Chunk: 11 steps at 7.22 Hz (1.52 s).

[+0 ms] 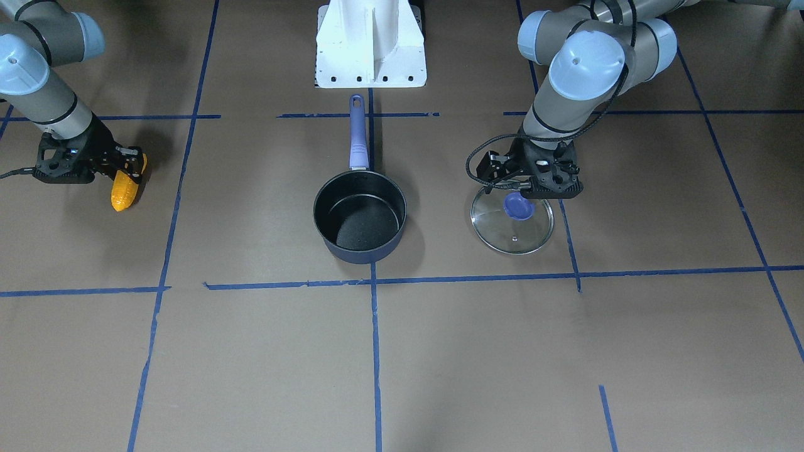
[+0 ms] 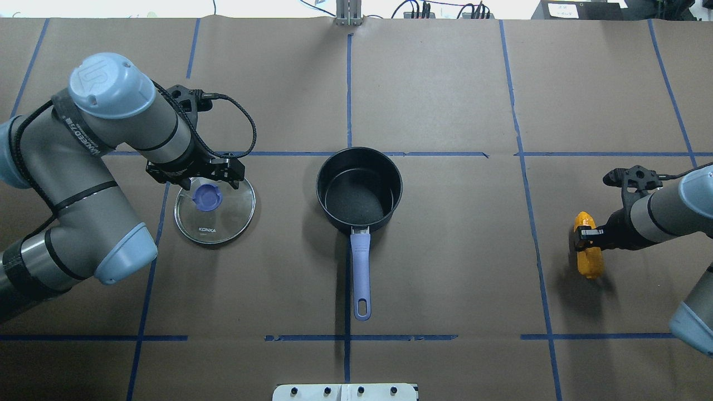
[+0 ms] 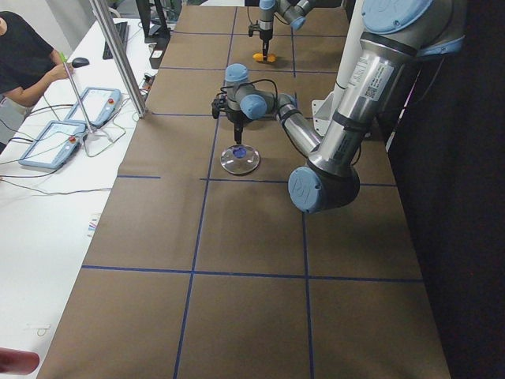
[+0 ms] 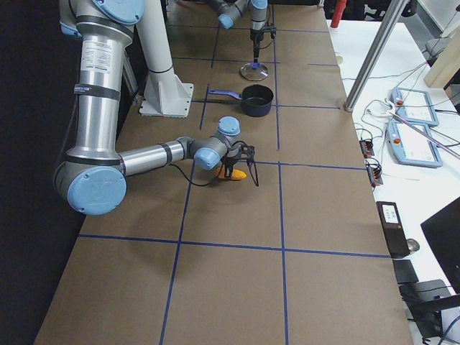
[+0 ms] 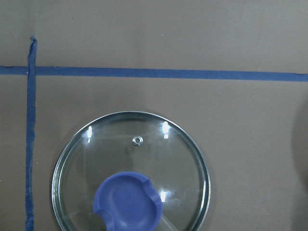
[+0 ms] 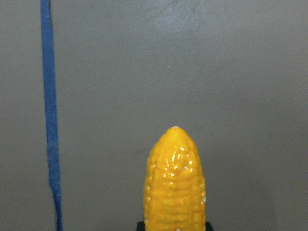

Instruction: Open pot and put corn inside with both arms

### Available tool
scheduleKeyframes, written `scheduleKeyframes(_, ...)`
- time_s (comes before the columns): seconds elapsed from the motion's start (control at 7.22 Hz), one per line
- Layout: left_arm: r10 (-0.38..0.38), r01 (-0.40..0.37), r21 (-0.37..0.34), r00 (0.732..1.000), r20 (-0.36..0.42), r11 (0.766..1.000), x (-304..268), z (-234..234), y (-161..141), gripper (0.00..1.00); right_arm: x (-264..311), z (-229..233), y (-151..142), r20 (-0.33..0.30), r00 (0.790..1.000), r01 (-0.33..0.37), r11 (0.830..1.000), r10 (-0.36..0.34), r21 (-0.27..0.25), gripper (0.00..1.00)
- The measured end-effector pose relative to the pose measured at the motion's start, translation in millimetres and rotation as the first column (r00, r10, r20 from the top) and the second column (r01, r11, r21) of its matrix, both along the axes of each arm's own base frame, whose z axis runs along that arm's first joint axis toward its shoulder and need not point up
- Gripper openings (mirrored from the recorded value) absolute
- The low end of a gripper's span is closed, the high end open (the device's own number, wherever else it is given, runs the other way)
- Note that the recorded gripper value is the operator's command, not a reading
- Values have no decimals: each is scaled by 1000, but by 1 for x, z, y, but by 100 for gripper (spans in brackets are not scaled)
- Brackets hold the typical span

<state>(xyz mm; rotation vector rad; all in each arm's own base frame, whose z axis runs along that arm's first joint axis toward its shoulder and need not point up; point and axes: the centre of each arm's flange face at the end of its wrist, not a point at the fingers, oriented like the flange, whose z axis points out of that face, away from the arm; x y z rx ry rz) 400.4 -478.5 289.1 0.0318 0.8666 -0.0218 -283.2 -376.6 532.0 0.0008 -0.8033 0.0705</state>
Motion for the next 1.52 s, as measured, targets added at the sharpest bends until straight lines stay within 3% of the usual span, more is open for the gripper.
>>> scheduleKeyframes(0.28, -6, 6, 11, 1000, -25, 1000, -14, -10, 0, 100, 13, -25, -11, 54, 998, -19, 1000, 18, 8, 2)
scheduleKeyframes(0.55, -17, 18, 6, 1000, -22, 1000, -29, -2, -3, 100, 4, -80, -38, 92, 995, -34, 999, 32, 20, 2)
scheduleKeyframes(0.83, -11, 11, -6, 1000, -22, 1000, -61, 17, -15, 100, -18, -173, -67, 72, 997, -43, 999, 43, 0, 2)
scheduleKeyframes(1.25, 62, -65, 90, 997, 38, 994, -124, 74, -32, 100, -76, -296, -84, 47, 997, -52, 998, 54, -28, 2)
scheduleKeyframes(1.52, 101, -114, 154, 991, 92, 981, -173, 114, -40, 100, -144, -341, -96, 21, 996, -91, 994, 92, -54, 3)
